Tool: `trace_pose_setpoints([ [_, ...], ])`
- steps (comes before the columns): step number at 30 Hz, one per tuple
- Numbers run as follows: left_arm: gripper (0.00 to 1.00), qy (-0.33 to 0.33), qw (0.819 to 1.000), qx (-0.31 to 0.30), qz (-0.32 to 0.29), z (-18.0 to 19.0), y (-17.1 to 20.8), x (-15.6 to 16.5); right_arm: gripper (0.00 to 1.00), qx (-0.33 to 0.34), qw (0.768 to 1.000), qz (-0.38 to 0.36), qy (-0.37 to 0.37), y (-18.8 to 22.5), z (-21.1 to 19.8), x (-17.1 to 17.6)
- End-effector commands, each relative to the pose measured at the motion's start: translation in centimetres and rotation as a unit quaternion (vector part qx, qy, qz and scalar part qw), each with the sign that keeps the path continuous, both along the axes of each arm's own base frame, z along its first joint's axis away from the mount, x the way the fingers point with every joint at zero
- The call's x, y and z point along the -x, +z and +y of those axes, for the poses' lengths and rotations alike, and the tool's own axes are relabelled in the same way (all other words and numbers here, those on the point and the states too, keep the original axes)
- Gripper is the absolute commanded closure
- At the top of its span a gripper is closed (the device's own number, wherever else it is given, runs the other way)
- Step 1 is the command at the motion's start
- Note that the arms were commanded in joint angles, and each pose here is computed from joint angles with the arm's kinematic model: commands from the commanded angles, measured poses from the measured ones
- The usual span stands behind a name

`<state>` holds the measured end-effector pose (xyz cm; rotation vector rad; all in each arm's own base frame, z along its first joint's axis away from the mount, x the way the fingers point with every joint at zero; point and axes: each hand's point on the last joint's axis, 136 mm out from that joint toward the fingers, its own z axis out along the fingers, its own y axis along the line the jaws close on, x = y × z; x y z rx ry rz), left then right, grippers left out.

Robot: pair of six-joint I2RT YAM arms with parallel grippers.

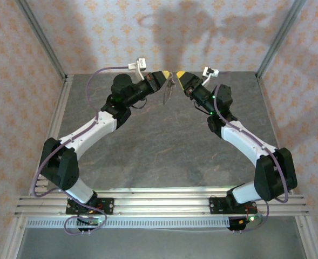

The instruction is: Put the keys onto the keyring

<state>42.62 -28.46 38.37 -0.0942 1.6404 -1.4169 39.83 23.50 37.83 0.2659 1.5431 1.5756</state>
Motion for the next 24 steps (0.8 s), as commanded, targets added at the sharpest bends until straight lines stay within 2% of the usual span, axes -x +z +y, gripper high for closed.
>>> trace_pose_setpoints([
  [1, 1.00, 0.009, 0.999, 0.026, -0.037, 0.4, 2.8, 0.7, 0.69, -0.031, 0.998, -0.055, 0.003, 3.9, 0.2, 0.7],
  [11, 1.00, 0.004, 0.999, 0.027, -0.035, -0.1, 2.4, 0.5, 0.71, -0.030, 0.998, -0.052, 0.018, 3.5, 1.4, 0.4],
  [24, 1.00, 0.004, 0.999, 0.025, -0.034, -0.1, 2.2, 0.3, 0.78, -0.025, 0.997, -0.055, 0.042, 3.5, 2.8, 0.6],
])
